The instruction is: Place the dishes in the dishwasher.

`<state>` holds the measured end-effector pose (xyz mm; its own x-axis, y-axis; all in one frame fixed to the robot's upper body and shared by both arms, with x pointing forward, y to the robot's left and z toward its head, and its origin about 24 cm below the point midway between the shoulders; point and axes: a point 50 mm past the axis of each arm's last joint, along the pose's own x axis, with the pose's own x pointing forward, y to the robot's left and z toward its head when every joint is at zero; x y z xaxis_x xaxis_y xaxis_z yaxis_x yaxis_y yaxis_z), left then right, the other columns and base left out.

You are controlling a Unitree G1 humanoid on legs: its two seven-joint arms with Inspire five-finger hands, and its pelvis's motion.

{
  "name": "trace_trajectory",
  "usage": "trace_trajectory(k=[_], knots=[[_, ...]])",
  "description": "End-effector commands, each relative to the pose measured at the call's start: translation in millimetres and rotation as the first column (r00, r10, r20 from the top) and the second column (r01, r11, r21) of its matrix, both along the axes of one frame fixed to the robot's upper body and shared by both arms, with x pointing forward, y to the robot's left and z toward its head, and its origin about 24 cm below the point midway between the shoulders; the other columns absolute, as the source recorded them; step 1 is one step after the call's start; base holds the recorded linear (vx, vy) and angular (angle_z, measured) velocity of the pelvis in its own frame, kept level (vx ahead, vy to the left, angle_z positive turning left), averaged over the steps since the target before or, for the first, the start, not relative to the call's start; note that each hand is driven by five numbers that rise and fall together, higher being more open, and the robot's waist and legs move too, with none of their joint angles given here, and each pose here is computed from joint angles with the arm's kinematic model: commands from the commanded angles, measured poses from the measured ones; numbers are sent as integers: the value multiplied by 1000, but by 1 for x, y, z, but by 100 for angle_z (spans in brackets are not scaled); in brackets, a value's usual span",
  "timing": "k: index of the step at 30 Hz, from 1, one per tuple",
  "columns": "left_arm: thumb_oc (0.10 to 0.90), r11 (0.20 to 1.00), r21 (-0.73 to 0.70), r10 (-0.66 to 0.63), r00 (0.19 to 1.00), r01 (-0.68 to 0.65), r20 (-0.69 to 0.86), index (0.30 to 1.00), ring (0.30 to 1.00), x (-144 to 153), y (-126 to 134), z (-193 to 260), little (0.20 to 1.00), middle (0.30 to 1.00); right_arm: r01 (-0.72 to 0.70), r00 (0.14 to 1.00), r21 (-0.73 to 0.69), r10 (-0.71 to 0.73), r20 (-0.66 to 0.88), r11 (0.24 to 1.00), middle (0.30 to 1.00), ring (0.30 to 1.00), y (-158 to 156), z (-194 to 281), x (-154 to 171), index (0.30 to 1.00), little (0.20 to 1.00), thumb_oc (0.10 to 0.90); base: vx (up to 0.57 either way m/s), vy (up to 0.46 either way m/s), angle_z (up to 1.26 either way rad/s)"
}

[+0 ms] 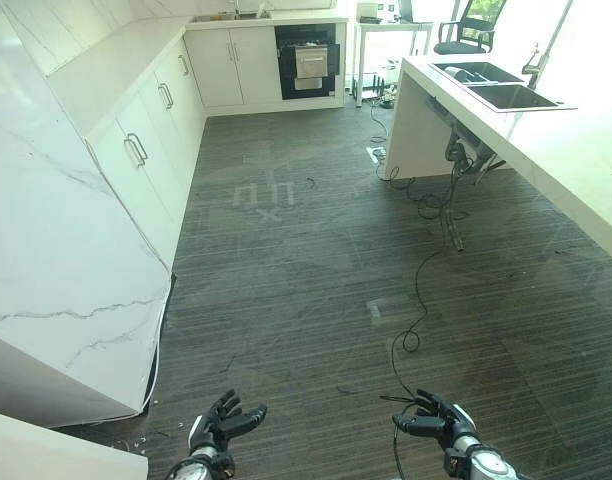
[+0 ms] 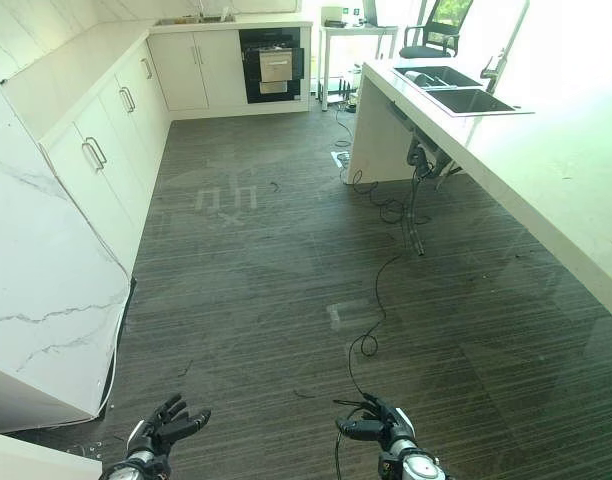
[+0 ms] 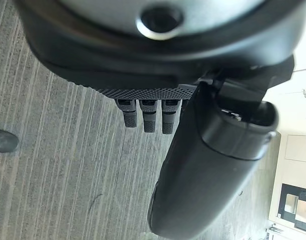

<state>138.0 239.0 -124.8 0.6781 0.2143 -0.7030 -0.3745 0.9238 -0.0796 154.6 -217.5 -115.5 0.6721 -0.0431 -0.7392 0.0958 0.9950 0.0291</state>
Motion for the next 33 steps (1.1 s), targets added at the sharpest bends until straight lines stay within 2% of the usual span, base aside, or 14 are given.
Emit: trace_trajectory(k=[1, 17, 26, 33], knots=[[800, 999, 22, -49, 971, 45, 233, 900, 900, 41, 5, 32, 900, 900, -5, 972, -2, 5, 234, 1000, 900, 900, -4, 33, 41, 900, 900, 800, 0, 0, 0], [800, 999, 16, -39, 966, 36, 257, 900, 900, 42, 5, 35, 900, 900, -5, 967, 13, 2, 254, 1000, 900, 900, -2, 37, 42, 900, 900, 800, 4, -8, 0], [800, 1000, -5, -24, 992, 25, 122, 900, 900, 23, 5, 13, 900, 900, 28, 992, -1, -28, 121, 1000, 900, 900, -11, 12, 25, 900, 900, 800, 4, -1, 0], [800, 1000, -3, -4, 997, 5, 80, 900, 900, 15, 9, 8, 900, 900, 40, 993, 7, -41, 107, 999, 900, 900, -13, 9, 22, 900, 900, 800, 39, -19, 0]])
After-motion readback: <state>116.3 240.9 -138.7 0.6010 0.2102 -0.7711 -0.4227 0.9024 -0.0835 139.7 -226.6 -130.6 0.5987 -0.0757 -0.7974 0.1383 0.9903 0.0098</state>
